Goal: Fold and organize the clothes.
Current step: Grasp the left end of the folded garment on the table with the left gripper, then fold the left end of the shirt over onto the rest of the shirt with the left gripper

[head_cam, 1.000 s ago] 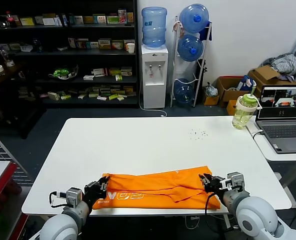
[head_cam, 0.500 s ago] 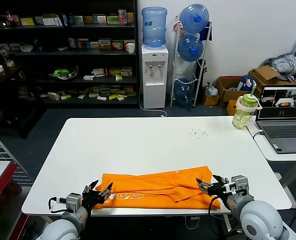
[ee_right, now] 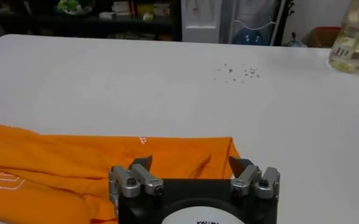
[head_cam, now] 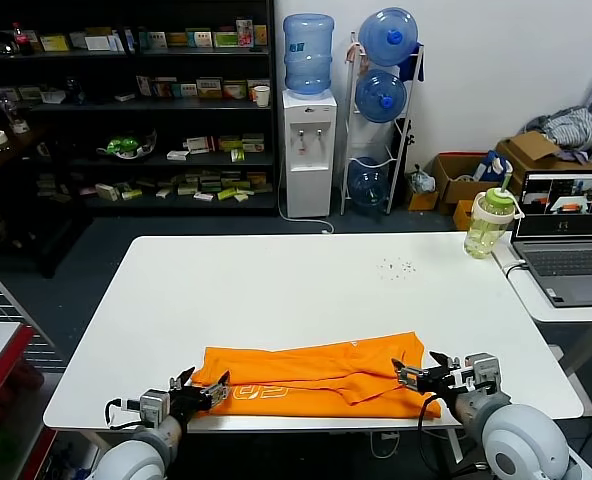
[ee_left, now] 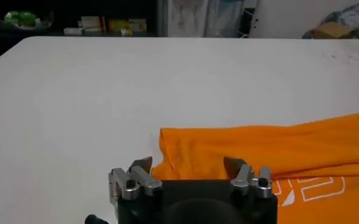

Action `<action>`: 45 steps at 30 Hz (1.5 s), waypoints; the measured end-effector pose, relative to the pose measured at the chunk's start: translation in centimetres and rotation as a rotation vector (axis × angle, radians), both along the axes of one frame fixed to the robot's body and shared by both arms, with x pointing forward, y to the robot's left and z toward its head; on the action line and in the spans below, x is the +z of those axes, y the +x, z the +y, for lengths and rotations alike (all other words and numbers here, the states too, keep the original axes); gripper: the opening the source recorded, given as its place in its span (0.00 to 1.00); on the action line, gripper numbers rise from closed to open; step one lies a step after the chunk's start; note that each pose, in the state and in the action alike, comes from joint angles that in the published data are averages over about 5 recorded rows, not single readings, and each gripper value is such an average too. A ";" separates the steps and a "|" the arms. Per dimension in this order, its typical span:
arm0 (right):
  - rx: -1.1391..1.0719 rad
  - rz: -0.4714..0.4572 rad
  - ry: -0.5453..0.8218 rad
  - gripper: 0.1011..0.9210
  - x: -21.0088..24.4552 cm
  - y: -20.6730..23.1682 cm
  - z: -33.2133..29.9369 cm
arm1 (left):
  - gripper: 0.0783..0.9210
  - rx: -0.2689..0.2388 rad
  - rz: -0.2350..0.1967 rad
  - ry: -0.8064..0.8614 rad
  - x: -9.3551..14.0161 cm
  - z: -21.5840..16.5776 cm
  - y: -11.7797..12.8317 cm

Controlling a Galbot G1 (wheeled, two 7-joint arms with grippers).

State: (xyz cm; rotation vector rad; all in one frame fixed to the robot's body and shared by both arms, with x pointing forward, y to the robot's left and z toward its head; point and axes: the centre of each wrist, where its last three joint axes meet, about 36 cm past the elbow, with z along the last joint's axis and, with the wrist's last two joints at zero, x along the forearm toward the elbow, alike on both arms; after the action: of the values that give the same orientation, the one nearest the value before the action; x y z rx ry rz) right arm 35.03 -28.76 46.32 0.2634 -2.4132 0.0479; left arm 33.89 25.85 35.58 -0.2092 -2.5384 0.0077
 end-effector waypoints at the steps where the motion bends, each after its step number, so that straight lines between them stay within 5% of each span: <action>1: 0.000 0.000 0.001 0.88 0.0 0.0 0.0 | 0.78 0.002 0.003 0.002 -0.1 0.0 0.0; 21: -0.003 0.002 0.012 0.88 -0.2 -0.3 0.2 | 0.11 0.006 0.017 -0.005 -0.8 -0.1 -0.4; 34: 0.008 -0.025 0.030 0.88 -0.1 -0.2 0.8 | 0.08 0.008 -0.021 0.029 2.0 2.1 -0.6; 45: 0.021 -0.041 0.044 0.88 -0.1 0.0 1.3 | 0.08 0.065 -0.011 0.160 4.8 9.7 -0.9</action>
State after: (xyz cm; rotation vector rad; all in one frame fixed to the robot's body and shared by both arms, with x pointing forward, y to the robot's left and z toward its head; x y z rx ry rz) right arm 35.06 -27.47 46.26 0.3103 -2.4546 0.0098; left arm 33.04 35.60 40.37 -0.0632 -2.5411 -0.1715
